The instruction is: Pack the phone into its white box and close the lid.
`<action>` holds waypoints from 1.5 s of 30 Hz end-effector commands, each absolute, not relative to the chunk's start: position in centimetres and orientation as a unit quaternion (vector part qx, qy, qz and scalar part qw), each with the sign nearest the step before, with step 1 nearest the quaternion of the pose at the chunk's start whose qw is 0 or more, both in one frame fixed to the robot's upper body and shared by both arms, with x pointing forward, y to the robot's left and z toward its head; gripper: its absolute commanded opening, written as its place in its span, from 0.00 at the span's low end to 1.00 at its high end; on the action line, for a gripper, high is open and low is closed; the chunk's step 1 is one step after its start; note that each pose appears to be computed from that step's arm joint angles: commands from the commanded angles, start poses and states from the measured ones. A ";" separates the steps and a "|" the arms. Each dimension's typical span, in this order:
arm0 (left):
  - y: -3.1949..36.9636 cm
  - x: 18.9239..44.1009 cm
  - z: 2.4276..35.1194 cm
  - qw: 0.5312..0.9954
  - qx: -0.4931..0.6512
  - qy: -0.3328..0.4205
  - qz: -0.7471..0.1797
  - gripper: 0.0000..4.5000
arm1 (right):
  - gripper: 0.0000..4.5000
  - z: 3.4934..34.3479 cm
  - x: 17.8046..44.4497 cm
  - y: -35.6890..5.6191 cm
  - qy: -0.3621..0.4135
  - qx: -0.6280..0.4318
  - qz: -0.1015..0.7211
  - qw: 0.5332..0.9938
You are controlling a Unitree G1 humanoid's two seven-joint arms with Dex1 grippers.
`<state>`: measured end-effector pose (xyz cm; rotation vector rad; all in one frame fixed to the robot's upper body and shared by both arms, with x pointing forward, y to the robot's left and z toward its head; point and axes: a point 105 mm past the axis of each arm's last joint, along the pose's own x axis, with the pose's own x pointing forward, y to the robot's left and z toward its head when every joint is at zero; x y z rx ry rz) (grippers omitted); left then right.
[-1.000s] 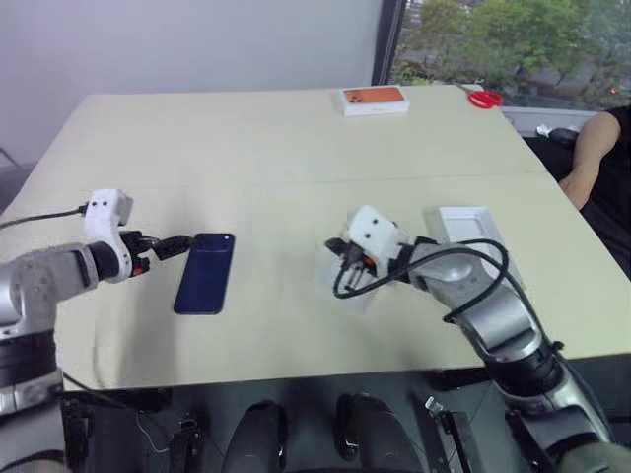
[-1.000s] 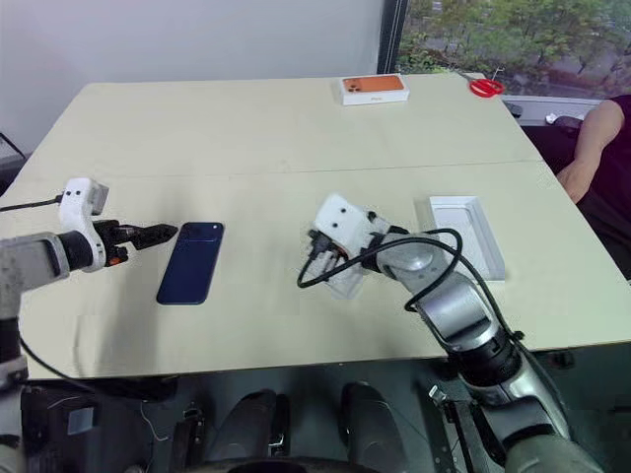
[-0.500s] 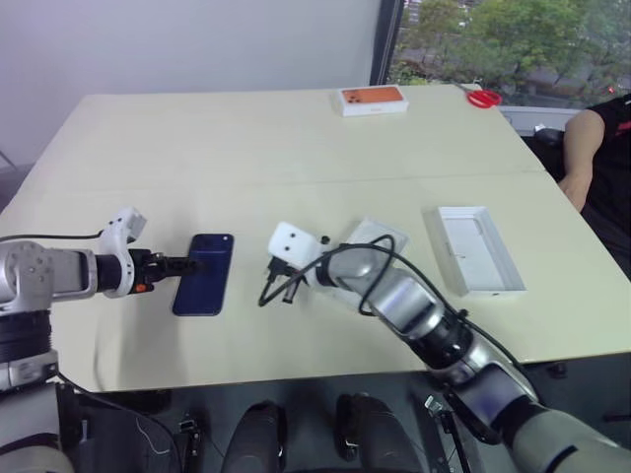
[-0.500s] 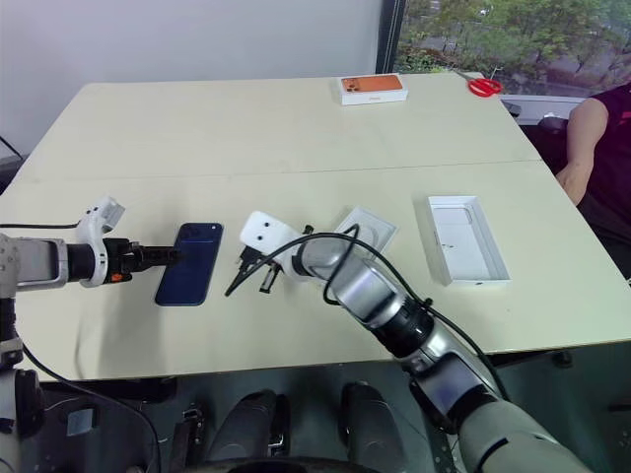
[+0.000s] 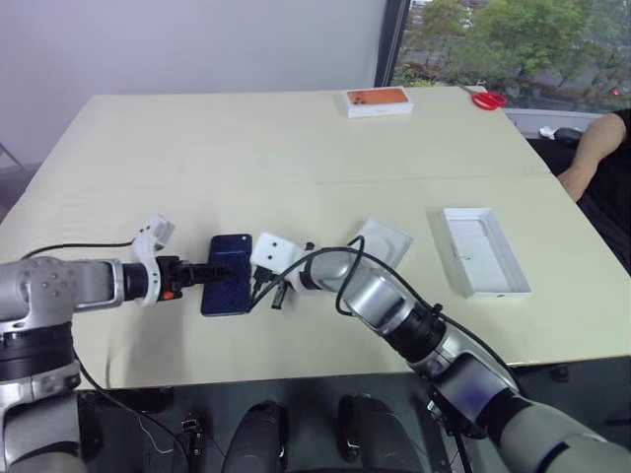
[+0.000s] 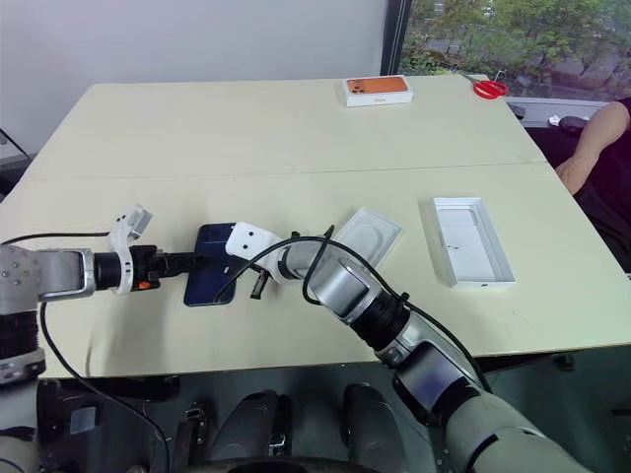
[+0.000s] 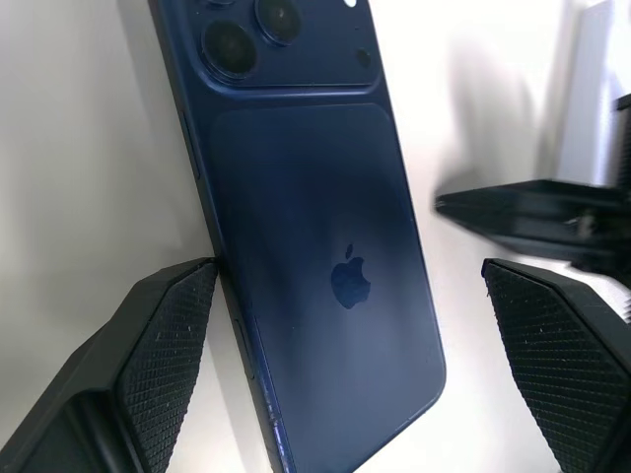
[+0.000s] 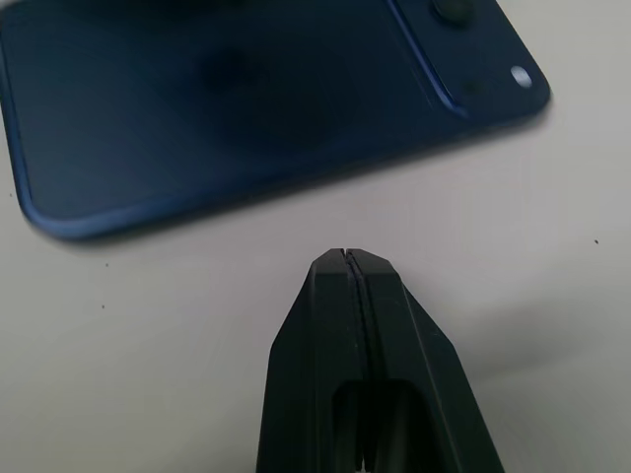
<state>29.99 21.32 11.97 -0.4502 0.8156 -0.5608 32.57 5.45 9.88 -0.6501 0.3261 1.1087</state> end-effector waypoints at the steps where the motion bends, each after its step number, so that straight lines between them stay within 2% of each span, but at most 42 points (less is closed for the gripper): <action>1: 19.3 29.3 11.0 0.830 -0.237 0.407 -0.300 1.00 | 0.00 10.2 31.9 6.5 0.141 -0.295 0.532 0.781; 16: 16.7 29.2 11.0 0.815 -0.263 0.394 -0.333 1.00 | 0.00 10.3 32.0 6.5 0.141 -0.283 0.531 0.786; 25: 19.2 29.8 11.6 0.834 -0.264 0.387 -0.292 1.00 | 0.00 10.2 32.1 6.1 0.141 -0.284 0.527 0.788; 28: 19.8 29.9 11.8 0.838 -0.263 0.387 -0.282 0.84 | 0.00 10.2 32.1 6.0 0.140 -0.286 0.527 0.788; 34: 20.0 30.0 11.9 0.838 -0.261 0.387 -0.282 0.17 | 0.00 10.3 32.1 5.9 0.138 -0.289 0.525 0.789; 43: 20.1 30.0 12.0 0.835 -0.268 0.385 -0.286 0.17 | 0.00 10.4 32.0 5.6 0.136 -0.292 0.521 0.790; 45: 20.1 30.0 12.1 0.835 -0.270 0.383 -0.288 0.06 | 0.00 10.6 32.1 5.4 0.132 -0.298 0.519 0.790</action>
